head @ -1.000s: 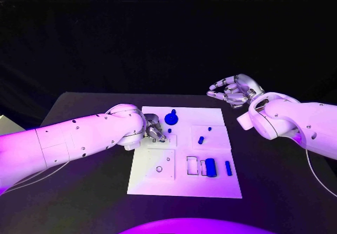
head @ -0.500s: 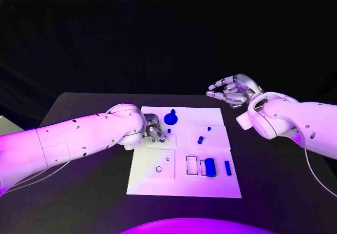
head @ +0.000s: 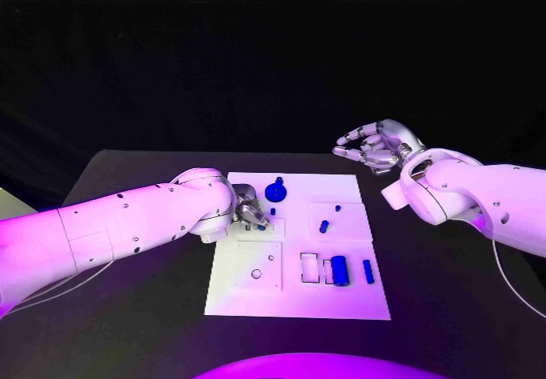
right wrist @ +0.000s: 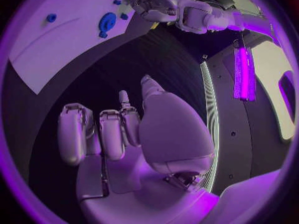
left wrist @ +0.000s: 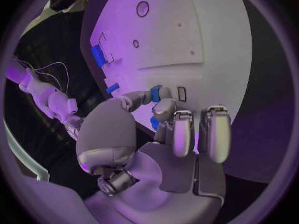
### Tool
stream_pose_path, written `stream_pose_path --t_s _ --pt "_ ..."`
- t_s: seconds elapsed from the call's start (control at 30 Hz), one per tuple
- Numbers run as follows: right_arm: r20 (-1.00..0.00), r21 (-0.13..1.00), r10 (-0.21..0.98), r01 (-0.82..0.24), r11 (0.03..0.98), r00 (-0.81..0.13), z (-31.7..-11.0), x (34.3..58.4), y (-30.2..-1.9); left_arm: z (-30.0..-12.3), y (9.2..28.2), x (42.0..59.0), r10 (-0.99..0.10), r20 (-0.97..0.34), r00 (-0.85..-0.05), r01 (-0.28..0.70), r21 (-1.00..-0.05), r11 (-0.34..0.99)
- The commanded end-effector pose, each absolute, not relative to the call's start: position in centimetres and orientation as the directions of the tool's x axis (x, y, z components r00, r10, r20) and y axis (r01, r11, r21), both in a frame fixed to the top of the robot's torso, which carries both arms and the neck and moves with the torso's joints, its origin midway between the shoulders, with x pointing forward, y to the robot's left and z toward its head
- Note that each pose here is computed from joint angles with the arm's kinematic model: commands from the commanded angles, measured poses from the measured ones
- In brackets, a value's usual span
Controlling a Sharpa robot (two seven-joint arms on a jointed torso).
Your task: Assemble the parts on the task board
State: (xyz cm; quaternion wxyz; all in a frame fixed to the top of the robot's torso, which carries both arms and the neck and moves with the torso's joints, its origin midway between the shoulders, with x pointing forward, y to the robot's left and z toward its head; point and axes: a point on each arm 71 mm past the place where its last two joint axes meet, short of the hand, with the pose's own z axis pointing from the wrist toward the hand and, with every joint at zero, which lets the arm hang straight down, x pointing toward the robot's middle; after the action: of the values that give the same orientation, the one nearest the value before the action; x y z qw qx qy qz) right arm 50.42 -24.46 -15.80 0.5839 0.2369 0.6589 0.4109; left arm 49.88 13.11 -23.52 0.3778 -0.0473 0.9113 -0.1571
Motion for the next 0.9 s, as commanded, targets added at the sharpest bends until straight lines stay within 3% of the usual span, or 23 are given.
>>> stream_pose_path --t_s 0.03,0.9 --pt "-0.580 0.814 0.784 -0.180 0.552 -0.220 -15.81 50.36 -24.29 -23.93 12.82 49.56 -0.190 -0.651 -0.735 0.039 -0.321 0.946" --pt "-0.580 0.814 0.784 -0.183 0.551 -0.220 -15.81 50.39 -24.29 -23.99 12.92 49.81 -0.194 -0.653 -0.733 0.033 -0.318 0.948"
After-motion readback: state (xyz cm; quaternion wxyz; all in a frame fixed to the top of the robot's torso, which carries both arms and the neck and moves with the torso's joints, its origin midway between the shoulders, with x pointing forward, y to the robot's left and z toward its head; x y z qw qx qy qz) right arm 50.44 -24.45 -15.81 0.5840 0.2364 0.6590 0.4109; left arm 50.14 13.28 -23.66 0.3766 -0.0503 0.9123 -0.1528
